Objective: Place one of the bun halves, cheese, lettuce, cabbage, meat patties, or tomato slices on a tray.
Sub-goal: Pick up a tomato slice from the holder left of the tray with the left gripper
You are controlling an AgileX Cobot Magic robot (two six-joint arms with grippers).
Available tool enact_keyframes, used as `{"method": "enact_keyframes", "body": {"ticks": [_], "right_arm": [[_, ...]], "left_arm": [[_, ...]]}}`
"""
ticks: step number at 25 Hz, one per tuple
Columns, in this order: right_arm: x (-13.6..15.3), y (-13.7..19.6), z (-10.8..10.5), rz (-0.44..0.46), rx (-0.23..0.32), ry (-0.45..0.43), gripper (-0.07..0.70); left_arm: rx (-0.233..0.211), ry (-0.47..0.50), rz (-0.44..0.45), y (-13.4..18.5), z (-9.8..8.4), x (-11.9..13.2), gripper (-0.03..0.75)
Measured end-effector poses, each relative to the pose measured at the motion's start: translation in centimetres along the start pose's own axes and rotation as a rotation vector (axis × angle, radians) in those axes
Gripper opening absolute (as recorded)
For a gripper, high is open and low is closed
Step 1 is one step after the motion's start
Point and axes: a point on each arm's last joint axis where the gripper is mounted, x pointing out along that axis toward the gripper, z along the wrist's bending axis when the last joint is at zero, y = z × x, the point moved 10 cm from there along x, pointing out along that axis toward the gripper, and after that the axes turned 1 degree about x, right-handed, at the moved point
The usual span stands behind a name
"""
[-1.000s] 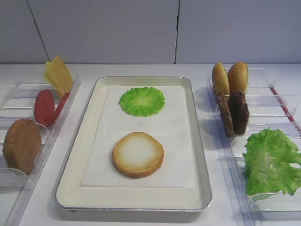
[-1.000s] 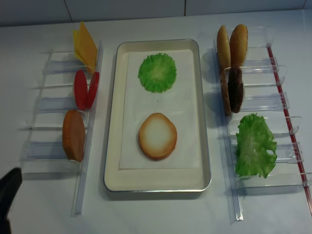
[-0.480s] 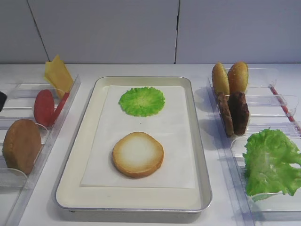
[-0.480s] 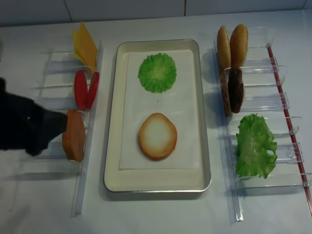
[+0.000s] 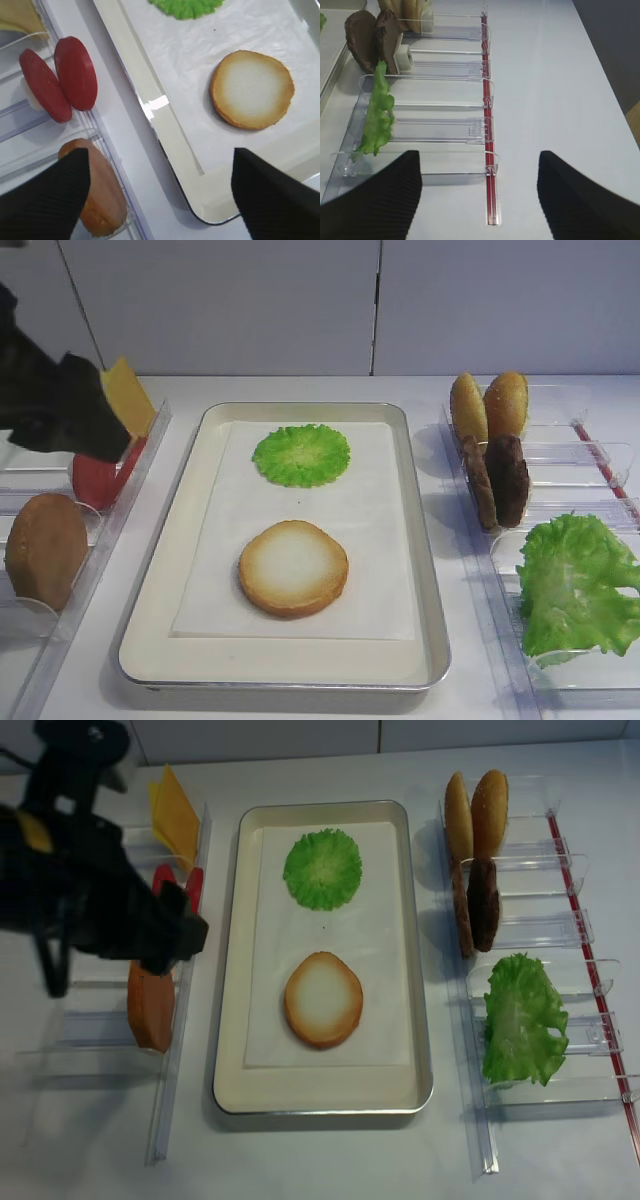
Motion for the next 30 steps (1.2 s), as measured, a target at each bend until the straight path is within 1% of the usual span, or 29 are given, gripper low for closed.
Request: {"method": "enact_keyframes", "body": {"ticks": [2,3,7,10,14,16,19,22,25,30], "right_arm": [[0.0,0.0,0.0,0.0,0.0,0.0,0.502],[0.0,0.0,0.0,0.0,0.0,0.0,0.502],[0.0,0.0,0.0,0.0,0.0,0.0,0.502],[0.0,0.0,0.0,0.0,0.0,0.0,0.502],[0.0,0.0,0.0,0.0,0.0,0.0,0.502],[0.0,0.0,0.0,0.0,0.0,0.0,0.502],[0.0,0.0,0.0,0.0,0.0,0.0,0.502],[0.0,0.0,0.0,0.0,0.0,0.0,0.502],[0.0,0.0,0.0,0.0,0.0,0.0,0.502],[0.0,0.0,0.0,0.0,0.0,0.0,0.502]], "left_arm": [[0.014,-0.035,0.027,-0.8,-0.4,1.2,0.557],[0.01,-0.06,0.031,-1.3,-0.4,1.6,0.556],[-0.027,-0.177,0.067,-2.6,0.7,3.9,0.549],[-0.038,-0.201,0.093,-3.0,1.0,5.6,0.549],[-0.019,-0.22,0.127,-3.1,1.2,7.9,0.549],[-0.022,-0.241,0.13,-3.2,1.5,8.8,0.549],[-0.044,-0.296,0.118,-3.6,2.5,9.6,0.548],[-0.043,-0.329,0.117,-3.7,3.0,10.3,0.548],[-0.021,-0.34,0.112,-4.0,3.2,11.4,0.547],[-0.023,-0.394,0.122,-4.3,4.1,12.7,0.547]]}}
